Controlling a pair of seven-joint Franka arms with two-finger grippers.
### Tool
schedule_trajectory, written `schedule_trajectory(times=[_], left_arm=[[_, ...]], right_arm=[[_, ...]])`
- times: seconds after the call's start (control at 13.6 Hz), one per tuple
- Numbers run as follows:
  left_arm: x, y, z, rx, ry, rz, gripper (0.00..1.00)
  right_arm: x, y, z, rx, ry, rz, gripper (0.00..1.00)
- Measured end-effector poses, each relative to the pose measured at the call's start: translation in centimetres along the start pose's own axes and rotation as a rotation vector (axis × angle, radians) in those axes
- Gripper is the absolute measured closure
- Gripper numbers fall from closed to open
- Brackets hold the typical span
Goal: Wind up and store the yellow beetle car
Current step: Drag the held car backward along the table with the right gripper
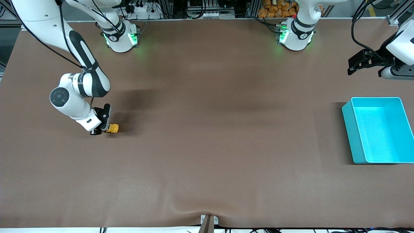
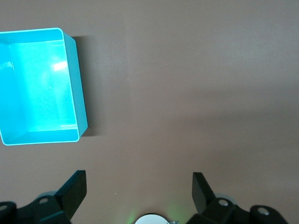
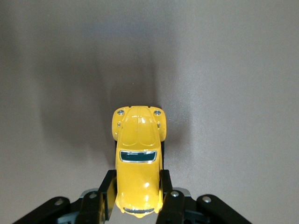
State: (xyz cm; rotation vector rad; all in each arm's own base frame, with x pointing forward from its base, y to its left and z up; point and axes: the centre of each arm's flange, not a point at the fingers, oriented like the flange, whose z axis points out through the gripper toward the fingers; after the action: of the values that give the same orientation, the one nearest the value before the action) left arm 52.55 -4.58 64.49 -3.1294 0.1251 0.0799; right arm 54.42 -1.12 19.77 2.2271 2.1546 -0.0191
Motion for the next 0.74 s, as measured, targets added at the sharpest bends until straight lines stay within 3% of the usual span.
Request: schedule_trajectory(times=[0.74], left_arm=[[0.0, 1.4, 0.0, 0.003, 0.0, 0.025, 0.0]], right_arm=[[-4.7, -0.1, 0.2, 0.004, -0.002, 0.007, 0.58]])
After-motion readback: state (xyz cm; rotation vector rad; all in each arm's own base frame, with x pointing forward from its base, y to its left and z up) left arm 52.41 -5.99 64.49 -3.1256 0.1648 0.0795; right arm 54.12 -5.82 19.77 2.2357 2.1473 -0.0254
